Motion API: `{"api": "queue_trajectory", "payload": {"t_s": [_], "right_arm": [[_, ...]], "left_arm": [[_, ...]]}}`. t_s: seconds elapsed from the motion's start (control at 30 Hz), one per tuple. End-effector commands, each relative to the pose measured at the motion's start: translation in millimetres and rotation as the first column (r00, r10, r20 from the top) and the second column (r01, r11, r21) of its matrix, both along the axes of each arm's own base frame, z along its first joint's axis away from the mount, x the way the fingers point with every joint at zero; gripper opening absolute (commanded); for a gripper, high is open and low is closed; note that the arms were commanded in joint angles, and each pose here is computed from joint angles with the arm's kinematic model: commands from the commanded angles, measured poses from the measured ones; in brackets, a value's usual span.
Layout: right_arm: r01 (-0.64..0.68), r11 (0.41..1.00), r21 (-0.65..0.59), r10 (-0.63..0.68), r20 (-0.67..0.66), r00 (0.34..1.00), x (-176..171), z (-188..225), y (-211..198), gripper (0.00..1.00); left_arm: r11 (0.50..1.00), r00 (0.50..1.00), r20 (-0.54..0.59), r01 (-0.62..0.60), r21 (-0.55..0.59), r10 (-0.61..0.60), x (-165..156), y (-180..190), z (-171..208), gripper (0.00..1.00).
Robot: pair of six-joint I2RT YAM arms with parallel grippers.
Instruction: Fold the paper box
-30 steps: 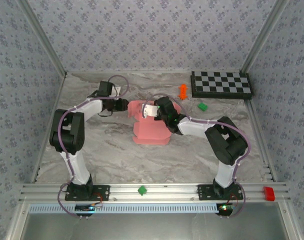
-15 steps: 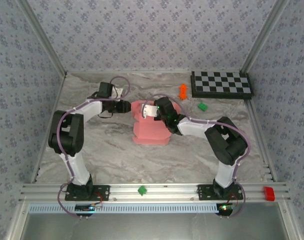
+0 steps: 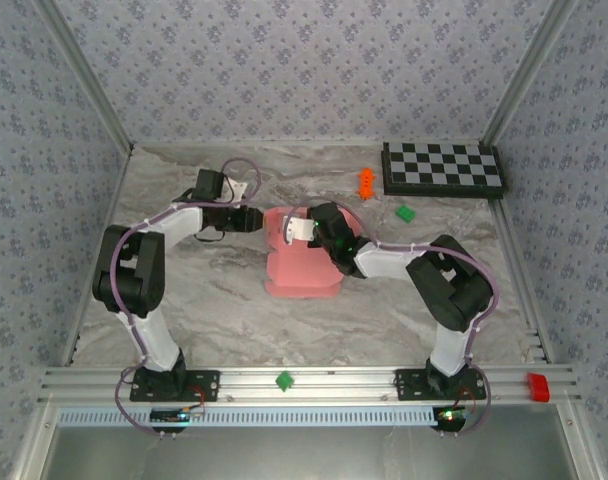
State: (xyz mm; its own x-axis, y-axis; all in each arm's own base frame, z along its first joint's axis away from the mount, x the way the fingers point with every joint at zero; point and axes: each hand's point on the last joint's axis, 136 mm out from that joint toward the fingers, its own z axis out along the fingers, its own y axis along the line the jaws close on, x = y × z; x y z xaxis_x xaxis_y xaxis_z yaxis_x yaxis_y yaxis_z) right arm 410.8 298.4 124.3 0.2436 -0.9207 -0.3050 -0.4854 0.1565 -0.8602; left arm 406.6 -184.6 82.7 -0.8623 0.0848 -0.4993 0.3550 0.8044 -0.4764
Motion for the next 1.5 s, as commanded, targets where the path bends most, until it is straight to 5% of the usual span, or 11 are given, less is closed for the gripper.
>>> {"api": "queue_trajectory", "payload": {"t_s": [0.0, 0.77, 1.47], "right_arm": [[0.008, 1.000, 0.013, -0.009, 0.056, 0.998, -1, 14, 1, 0.00], [0.015, 1.000, 0.006, -0.016, 0.169, 0.986, -2, 18, 8, 0.00], [0.002, 1.000, 0.005, -0.003, 0.134, 0.991, -1, 11, 13, 0.00]], "left_arm": [[0.997, 0.997, 0.059, 0.060, -0.054, -0.057, -4, -10, 22, 0.42], [0.971, 0.974, 0.171, 0.175, -0.164, -0.146, -22, -30, 25, 0.41], [0.979, 0.942, 0.299, 0.188, -0.084, -0.155, -2, -43, 18, 0.45]]}}
